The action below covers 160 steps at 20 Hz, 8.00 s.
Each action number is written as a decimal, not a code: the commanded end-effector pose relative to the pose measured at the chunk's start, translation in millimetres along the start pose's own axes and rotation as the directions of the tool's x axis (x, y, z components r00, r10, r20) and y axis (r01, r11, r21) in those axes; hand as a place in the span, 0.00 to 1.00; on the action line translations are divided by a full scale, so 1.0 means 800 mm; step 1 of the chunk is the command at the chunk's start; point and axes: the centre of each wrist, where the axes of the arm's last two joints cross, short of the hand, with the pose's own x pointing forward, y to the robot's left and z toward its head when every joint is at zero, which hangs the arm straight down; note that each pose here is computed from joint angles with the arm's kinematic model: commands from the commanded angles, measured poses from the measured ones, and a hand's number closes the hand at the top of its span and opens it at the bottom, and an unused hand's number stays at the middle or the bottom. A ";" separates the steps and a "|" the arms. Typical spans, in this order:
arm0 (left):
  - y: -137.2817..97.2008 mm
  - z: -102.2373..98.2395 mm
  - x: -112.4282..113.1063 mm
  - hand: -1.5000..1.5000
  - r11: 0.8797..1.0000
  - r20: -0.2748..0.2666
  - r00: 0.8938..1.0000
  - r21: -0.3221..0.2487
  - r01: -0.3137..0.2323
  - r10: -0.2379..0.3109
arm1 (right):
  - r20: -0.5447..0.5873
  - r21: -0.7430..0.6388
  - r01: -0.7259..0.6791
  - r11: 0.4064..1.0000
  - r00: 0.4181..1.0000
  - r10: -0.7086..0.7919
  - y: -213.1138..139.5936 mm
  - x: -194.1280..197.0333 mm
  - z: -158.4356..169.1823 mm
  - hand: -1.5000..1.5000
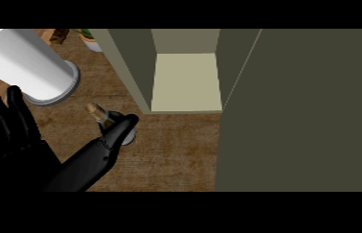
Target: Pick up the wine, place it into the cabinet and close the cabinet
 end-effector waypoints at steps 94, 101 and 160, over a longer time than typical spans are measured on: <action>0.153 -0.010 -0.271 1.00 0.997 -0.179 0.981 0.008 0.074 -0.072 | 0.098 0.008 -0.008 1.000 0.995 0.007 -0.004 -0.005 0.034 0.00; 0.206 0.012 -0.315 1.00 0.854 -0.219 0.956 -0.517 0.055 -0.194 | 0.088 0.030 -0.003 1.000 0.996 0.000 -0.003 -0.015 0.027 0.00; -0.078 -0.069 -0.352 1.00 0.549 -0.022 0.745 -0.691 0.471 -0.667 | 0.084 0.033 0.004 0.999 0.996 -0.007 -0.029 0.002 0.061 0.00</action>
